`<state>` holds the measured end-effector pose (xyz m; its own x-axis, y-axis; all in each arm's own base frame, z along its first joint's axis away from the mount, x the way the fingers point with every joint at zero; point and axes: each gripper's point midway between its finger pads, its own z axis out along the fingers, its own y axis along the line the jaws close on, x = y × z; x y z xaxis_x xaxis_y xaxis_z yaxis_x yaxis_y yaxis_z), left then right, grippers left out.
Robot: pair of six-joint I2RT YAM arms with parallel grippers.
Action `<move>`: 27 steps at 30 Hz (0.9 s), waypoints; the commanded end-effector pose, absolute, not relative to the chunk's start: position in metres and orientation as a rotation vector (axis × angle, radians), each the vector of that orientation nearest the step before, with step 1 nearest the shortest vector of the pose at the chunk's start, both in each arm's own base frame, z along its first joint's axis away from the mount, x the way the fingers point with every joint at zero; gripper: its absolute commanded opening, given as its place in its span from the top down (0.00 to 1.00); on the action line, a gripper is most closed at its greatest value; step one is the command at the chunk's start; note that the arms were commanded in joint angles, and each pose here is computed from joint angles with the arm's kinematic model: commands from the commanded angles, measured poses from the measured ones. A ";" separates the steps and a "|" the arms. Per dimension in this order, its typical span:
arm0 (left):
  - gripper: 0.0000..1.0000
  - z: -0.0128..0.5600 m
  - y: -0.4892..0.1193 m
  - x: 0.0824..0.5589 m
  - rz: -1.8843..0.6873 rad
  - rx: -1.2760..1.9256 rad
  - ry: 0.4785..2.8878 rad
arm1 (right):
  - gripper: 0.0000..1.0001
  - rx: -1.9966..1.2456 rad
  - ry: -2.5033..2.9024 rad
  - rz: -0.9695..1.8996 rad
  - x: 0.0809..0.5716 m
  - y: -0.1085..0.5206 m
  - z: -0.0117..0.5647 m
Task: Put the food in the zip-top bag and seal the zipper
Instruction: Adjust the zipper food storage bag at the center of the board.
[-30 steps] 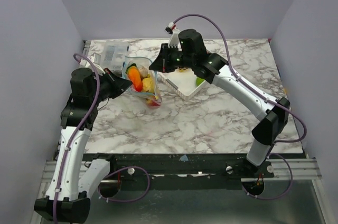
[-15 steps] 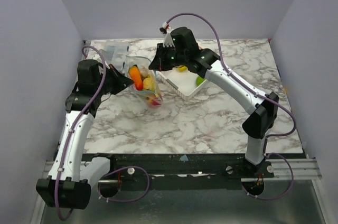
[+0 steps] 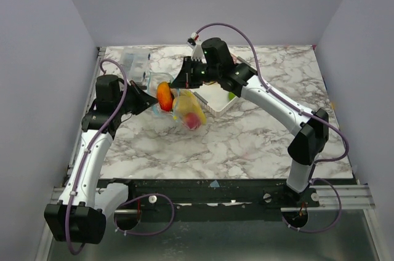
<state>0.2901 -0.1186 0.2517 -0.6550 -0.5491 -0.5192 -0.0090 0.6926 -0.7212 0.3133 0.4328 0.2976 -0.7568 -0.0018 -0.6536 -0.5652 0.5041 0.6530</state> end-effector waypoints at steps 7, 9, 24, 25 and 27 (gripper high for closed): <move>1.00 0.244 -0.116 0.302 -0.864 -0.350 2.150 | 0.87 -0.508 2.167 1.215 0.313 0.435 0.281; 1.00 0.241 -0.116 0.302 -0.849 -0.330 2.162 | 0.86 -0.504 2.176 1.207 0.314 0.435 0.277; 1.00 0.240 -0.102 0.303 -0.741 -0.310 2.148 | 0.42 -0.499 2.067 0.999 0.327 0.404 0.346; 1.00 0.240 -0.102 0.303 -0.738 -0.310 2.147 | 0.40 -0.489 2.048 0.975 0.328 0.399 0.351; 1.00 0.240 -0.101 0.303 -0.732 -0.310 2.150 | 0.35 -0.454 2.026 0.911 0.334 0.388 0.356</move>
<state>0.2999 -0.1086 0.2264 -0.6697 -0.4612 -0.5821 0.0095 0.7784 -0.6277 0.3291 0.4172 0.3353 -0.6523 -0.0044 -0.7579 -0.6205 0.5774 0.5307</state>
